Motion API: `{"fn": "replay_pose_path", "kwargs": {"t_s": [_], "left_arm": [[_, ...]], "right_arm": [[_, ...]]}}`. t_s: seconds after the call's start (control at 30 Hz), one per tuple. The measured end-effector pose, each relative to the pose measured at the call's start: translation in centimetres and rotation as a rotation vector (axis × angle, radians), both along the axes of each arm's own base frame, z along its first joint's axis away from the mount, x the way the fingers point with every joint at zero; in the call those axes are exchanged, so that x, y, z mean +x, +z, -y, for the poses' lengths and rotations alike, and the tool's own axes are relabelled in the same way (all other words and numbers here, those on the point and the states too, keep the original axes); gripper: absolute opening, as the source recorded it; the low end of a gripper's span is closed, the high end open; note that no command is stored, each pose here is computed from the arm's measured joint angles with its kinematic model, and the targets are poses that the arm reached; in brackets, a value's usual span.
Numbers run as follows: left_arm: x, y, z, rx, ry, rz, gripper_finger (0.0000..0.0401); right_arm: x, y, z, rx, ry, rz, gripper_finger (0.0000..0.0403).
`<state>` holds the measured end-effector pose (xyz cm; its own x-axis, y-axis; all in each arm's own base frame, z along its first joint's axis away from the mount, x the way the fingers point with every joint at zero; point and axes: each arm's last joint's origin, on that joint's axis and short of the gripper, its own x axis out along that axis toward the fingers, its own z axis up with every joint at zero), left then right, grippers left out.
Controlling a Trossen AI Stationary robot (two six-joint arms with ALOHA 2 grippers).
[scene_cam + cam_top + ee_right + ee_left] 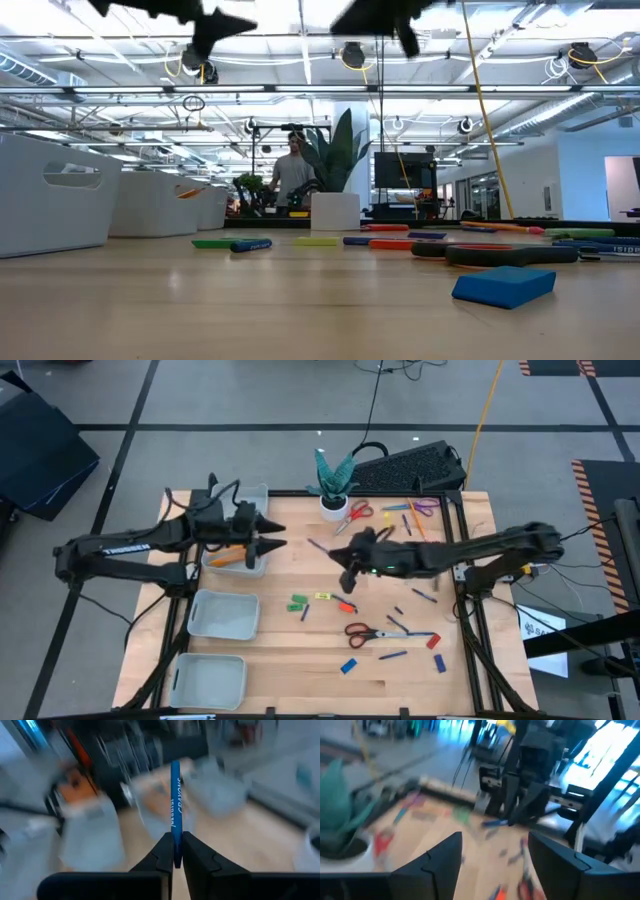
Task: Sort crayons/erasers/pens/pencils in bins
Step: Put the blue crayon into the top gray bin
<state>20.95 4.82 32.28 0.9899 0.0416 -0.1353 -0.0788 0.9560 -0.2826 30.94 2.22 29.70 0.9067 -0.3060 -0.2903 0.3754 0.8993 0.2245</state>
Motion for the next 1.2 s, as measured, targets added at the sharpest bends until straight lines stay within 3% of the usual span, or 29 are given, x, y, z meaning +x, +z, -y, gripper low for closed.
{"fn": "replay_pose_path", "kwargs": {"t_s": [0.17, 0.27, 0.47, 0.6, 0.77, 1.1, 1.2], "left_arm": [[1.6, 2.0, 0.0, 0.067, -0.047, 0.276, 0.0268], [3.1, 2.7, -0.2, 0.053, -0.119, 0.429, 0.0280], [6.9, 3.9, -0.3, 0.019, -0.205, 0.487, 0.0265], [8.7, 4.9, -0.7, 0.027, -0.253, 0.495, 0.0239], [8.9, 5.8, -0.8, 0.029, -0.263, 0.518, 0.0194], [9.0, 5.6, -1.0, 0.018, -0.255, 0.494, 0.0030], [9.1, 5.5, -1.0, 0.013, -0.254, 0.479, 0.0019]], "right_arm": [[-1.1, 4.0, -1.1, -0.105, 0.008, 0.286, 0.0019], [-1.1, 5.3, -1.1, -0.162, 0.007, 0.402, 0.0019], [-0.5, 5.7, -0.7, -0.202, -0.015, 0.497, 0.0019], [0.0, 5.2, -0.6, -0.198, -0.001, 0.496, 0.0020], [0.0, 5.4, -0.5, -0.197, -0.011, 0.516, 0.0020], [-0.1, 5.6, -0.6, -0.203, -0.007, 0.537, 0.0024], [-0.1, 5.5, -0.6, -0.220, -0.007, 0.527, 0.0043]]}}
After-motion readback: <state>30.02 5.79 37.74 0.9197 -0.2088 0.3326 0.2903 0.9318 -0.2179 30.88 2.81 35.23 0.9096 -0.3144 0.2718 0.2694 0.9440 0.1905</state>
